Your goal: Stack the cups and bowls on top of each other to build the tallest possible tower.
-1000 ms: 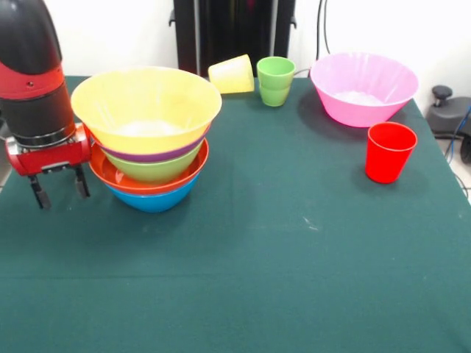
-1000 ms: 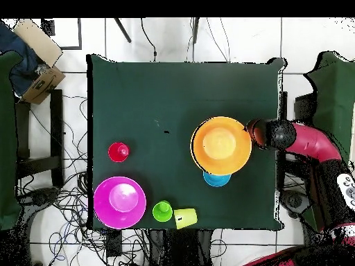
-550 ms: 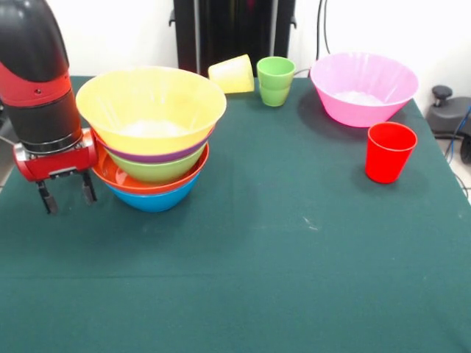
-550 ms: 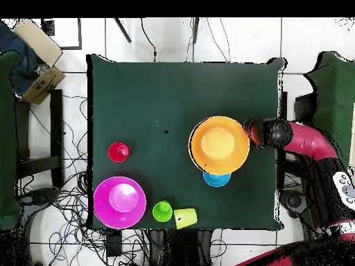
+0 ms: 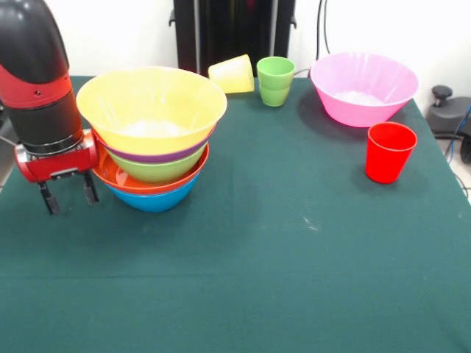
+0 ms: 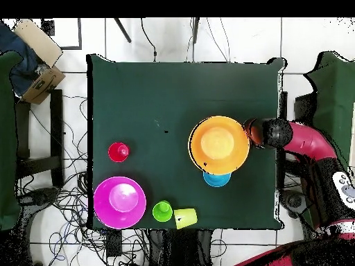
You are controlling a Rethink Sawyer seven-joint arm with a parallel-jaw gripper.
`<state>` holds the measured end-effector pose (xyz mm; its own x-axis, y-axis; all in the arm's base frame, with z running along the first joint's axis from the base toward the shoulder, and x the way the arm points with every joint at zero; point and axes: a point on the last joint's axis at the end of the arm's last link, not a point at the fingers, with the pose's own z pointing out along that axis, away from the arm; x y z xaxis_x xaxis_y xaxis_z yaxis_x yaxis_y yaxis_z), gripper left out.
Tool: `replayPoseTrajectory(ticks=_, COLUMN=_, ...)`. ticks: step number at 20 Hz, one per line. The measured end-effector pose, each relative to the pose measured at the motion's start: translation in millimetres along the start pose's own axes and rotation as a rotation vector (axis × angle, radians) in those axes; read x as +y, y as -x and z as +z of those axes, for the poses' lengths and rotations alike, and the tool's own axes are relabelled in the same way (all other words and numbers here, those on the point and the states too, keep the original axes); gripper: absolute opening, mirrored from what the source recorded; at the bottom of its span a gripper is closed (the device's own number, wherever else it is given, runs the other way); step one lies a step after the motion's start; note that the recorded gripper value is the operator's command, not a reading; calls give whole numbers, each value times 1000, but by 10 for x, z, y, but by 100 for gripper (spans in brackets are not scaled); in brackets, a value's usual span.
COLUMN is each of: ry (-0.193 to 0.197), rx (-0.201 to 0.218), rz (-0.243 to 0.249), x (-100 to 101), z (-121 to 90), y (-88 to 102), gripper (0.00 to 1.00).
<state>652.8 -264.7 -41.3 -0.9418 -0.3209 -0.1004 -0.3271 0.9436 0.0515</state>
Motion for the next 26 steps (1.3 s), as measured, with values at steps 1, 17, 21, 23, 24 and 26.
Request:
replayPoseTrajectory(ticks=1, ry=4, rx=2, rz=2, x=3, z=1, y=2, gripper=100)
replayPoseTrajectory(ticks=17, ry=64, rx=79, rz=39, x=45, z=-15, y=-30, gripper=100)
replayPoseTrajectory(ticks=21, ry=67, rx=79, rz=43, x=52, z=-17, y=-23, gripper=100)
replayPoseTrajectory(ticks=23, ry=66, rx=79, rz=43, x=53, z=-16, y=-25, gripper=100)
replayPoseTrajectory(ticks=24, ry=67, rx=79, rz=43, x=52, z=-16, y=-25, gripper=100)
replayPoseTrajectory(ticks=26, ry=67, rx=80, rz=43, x=53, z=-16, y=-26, gripper=100)
